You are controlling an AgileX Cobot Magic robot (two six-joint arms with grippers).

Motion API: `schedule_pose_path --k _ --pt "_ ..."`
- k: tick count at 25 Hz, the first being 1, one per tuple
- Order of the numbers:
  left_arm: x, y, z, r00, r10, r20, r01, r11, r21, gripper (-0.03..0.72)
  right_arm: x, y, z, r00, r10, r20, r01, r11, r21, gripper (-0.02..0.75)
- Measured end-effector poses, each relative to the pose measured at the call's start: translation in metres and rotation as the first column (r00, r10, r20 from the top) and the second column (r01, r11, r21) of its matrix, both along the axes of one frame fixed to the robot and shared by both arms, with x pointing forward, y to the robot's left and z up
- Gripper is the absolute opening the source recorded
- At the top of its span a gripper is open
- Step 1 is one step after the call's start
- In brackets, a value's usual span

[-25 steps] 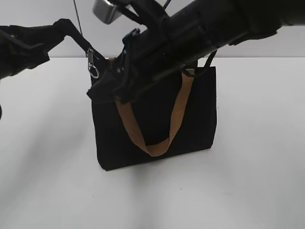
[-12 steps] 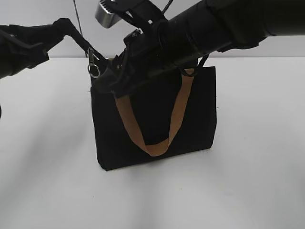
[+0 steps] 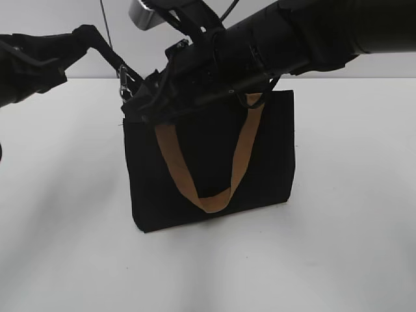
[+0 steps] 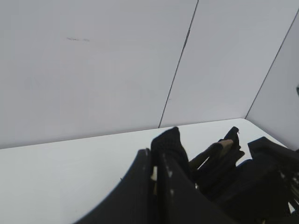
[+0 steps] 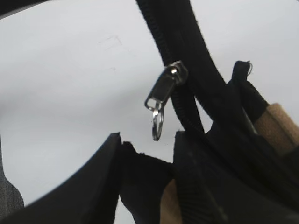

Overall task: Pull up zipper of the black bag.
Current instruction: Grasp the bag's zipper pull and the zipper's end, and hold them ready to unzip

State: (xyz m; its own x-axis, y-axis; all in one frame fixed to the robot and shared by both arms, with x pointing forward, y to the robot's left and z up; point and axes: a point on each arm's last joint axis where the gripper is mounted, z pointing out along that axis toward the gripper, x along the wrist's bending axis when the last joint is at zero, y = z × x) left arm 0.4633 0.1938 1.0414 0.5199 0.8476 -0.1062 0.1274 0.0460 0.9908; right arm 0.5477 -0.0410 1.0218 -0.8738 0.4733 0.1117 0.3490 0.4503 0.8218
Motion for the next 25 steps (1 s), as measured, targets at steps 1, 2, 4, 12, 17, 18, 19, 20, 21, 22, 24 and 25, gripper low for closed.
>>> schedule_pose_path --k 1,2,4,12,17,18,19,20,21,22,24,25 --pt "0.0000 0.0000 0.0000 1.000 0.000 0.000 0.000 1.000 0.000 0.000 0.0000 0.0001 0.0001 1.000 -0.001 -0.001 0.001 1.000 0.002 0.306" --pt "0.0000 0.0000 0.0000 1.000 0.000 -0.001 0.000 1.000 -0.001 0.000 0.0000 0.0001 0.0001 1.000 -0.001 -0.001 0.001 1.000 0.002 0.286" --pt "0.0000 0.0000 0.0000 1.000 0.000 -0.001 0.000 1.000 -0.001 0.000 -0.0003 0.0002 0.0001 1.000 0.002 -0.004 -0.002 1.000 0.003 0.259" --pt "0.0000 0.0000 0.0000 1.000 0.000 -0.001 0.000 1.000 -0.001 0.000 0.0000 0.0002 0.0002 1.000 -0.002 -0.002 0.002 1.000 0.005 0.241" --pt "0.0000 0.0000 -0.0001 1.000 0.000 -0.001 0.000 1.000 0.000 0.000 0.0007 0.0007 0.0015 1.000 -0.021 -0.016 0.021 0.999 0.027 0.239" --pt "0.0000 0.0000 -0.0001 1.000 0.000 -0.001 0.000 1.000 0.000 0.000 0.0008 0.0008 0.0017 1.000 -0.023 -0.018 0.024 0.999 0.031 0.239" --pt "0.0000 0.0000 -0.0001 1.000 0.000 -0.001 0.000 1.000 0.000 0.000 0.0009 0.0008 0.0018 0.999 -0.026 -0.020 0.027 0.999 0.034 0.237" --pt "0.0000 0.0000 -0.0001 1.000 0.000 -0.001 0.000 1.000 0.000 0.000 0.0009 0.0009 0.0018 0.999 -0.026 -0.020 0.027 0.999 0.034 0.230" --pt "0.0000 0.0001 -0.0002 1.000 0.001 -0.002 -0.001 1.000 0.000 0.000 0.0010 0.0009 0.0019 0.999 -0.028 -0.020 0.028 0.999 0.035 0.208" --pt "0.0000 0.0001 -0.0005 1.000 0.002 -0.005 -0.002 1.000 0.002 0.000 0.0010 0.0009 0.0019 0.999 -0.028 -0.021 0.029 0.999 0.036 0.172" --pt "0.0001 0.0003 -0.0009 1.000 0.003 -0.009 -0.003 1.000 0.005 0.000 0.0010 0.0009 0.0019 0.999 -0.028 -0.021 0.029 0.999 0.036 0.080" --pt "0.0000 0.0003 -0.0013 1.000 0.003 -0.011 -0.003 1.000 0.008 0.000 0.0010 0.0009 0.0019 0.999 -0.028 -0.021 0.029 0.999 0.036 0.031"
